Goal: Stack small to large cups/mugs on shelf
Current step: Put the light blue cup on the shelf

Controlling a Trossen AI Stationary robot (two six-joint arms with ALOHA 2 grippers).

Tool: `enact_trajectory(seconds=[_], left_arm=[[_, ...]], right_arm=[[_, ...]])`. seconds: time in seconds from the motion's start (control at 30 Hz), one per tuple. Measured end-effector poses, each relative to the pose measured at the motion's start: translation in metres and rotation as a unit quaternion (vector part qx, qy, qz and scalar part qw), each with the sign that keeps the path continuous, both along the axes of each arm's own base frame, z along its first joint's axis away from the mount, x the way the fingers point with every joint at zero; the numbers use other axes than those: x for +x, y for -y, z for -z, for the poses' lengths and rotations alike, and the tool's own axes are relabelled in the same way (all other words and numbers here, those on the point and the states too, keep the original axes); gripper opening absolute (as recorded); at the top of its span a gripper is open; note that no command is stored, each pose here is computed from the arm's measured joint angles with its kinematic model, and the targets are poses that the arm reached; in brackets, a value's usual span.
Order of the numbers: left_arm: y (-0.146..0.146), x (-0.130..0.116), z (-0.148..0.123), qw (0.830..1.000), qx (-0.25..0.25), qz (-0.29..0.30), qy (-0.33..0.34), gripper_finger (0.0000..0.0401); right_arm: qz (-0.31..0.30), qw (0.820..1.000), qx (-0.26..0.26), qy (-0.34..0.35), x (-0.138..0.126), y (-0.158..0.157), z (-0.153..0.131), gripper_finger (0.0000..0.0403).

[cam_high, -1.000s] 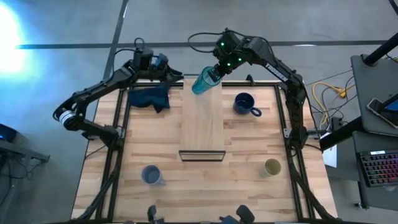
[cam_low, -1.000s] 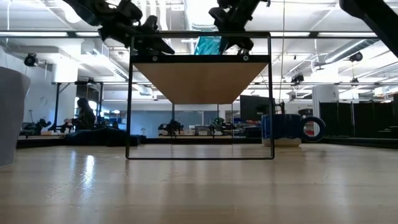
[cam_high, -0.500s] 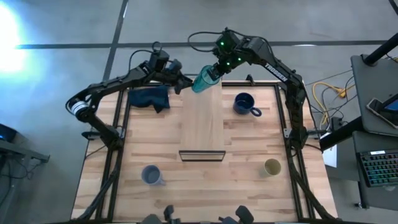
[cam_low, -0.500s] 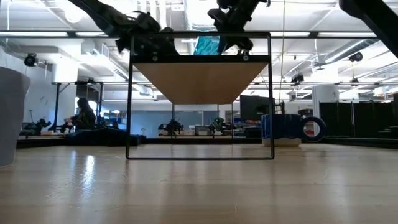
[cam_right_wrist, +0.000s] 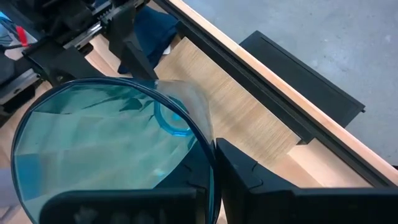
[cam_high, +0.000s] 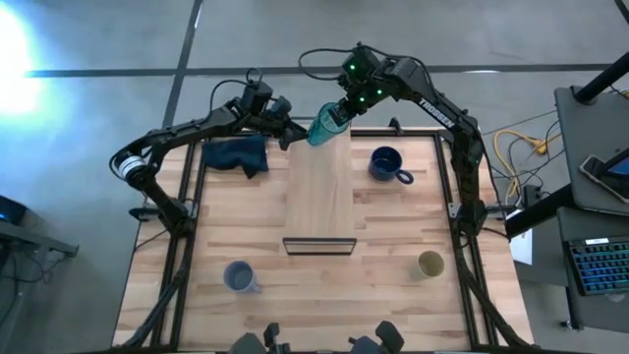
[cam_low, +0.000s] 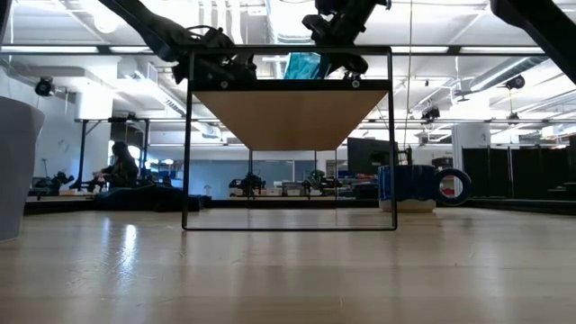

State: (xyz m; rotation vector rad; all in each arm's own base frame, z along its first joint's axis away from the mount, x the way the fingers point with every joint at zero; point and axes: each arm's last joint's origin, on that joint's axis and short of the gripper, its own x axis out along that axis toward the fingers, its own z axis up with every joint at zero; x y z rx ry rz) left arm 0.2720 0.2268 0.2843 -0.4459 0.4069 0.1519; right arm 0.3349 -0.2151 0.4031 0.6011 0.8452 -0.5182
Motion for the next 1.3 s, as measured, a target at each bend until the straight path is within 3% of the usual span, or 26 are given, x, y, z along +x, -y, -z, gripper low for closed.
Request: enact_trajectory(seconds=[1.0, 1.3], left_arm=[[0.000, 0.006, 0.010, 1.000, -0.005, 0.007, -0.002, 0.0130], [0.000, 0.007, 0.009, 1.000, -0.003, 0.005, 0.002, 0.0130]], right_arm=[[-0.009, 1.000, 0.004, -0.013, 0.001, 0.000, 0.006, 0.0014], [-0.011, 1.000, 0.021, -0.001, 0.003, -0.002, 0.006, 0.0088]])
